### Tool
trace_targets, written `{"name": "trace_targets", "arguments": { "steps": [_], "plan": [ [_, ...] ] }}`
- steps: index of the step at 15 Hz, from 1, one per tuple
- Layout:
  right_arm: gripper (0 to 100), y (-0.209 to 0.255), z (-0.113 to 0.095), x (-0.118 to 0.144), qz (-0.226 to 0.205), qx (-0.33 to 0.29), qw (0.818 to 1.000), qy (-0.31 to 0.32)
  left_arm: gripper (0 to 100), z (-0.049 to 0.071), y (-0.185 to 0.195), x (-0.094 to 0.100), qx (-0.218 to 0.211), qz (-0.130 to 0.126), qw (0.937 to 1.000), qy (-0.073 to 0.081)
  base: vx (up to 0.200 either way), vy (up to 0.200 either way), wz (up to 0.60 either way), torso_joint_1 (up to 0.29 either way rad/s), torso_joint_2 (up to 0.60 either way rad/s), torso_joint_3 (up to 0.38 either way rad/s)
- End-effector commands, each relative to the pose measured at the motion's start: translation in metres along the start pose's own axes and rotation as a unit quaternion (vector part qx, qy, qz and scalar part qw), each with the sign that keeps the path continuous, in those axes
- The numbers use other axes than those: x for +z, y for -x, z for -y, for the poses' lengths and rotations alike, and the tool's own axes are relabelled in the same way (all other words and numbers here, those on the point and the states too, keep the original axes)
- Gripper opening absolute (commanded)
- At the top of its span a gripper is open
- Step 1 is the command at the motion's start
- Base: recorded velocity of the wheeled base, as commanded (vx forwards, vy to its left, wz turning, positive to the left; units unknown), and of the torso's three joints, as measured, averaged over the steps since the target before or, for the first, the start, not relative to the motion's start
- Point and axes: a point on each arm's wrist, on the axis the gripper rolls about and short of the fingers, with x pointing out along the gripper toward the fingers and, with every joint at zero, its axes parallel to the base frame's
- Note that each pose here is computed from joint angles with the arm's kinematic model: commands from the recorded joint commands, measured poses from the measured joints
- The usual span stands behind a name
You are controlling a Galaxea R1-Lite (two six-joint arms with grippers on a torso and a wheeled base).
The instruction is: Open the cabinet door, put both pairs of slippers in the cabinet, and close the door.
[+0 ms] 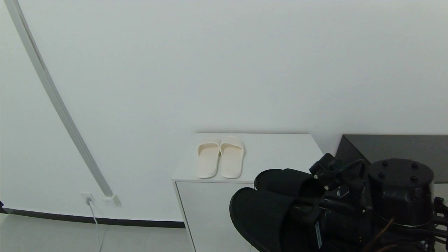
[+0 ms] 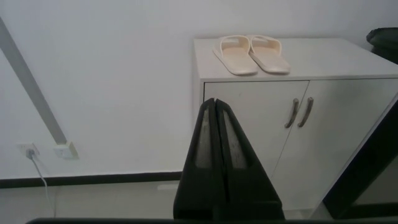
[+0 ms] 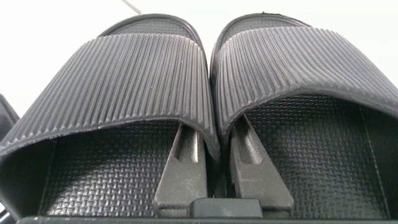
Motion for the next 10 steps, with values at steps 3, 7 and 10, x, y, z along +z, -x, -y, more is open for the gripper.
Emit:
{"name": "trace_targets", "arguments": {
  "steps": [3,7,10],
  "plan": [
    [0,-0.0007,-0.0003,-0.0006,-0.002,0.0,1.0,0.0,0,0.0,-0.0001,0.0,-0.001,-0.001,1.0,0.0,0.0,0.0,0.0,0.0,0.0,0.0],
    [0,-0.0012,0.0,-0.0045,-0.009,0.001,1.0,0.016,0,0.0,-0.0001,0.0,0.0,-0.001,1.0,0.0,0.0,0.0,0.0,0.0,0.0,0.0],
    [0,-0.0015,-0.0005,-0.0068,-0.014,0.002,1.0,0.016,0,-0.0001,-0.0001,0.0,0.002,-0.001,1.0,-0.002,0.0,0.0,0.0,-0.137,0.32,0.15]
  ]
}}
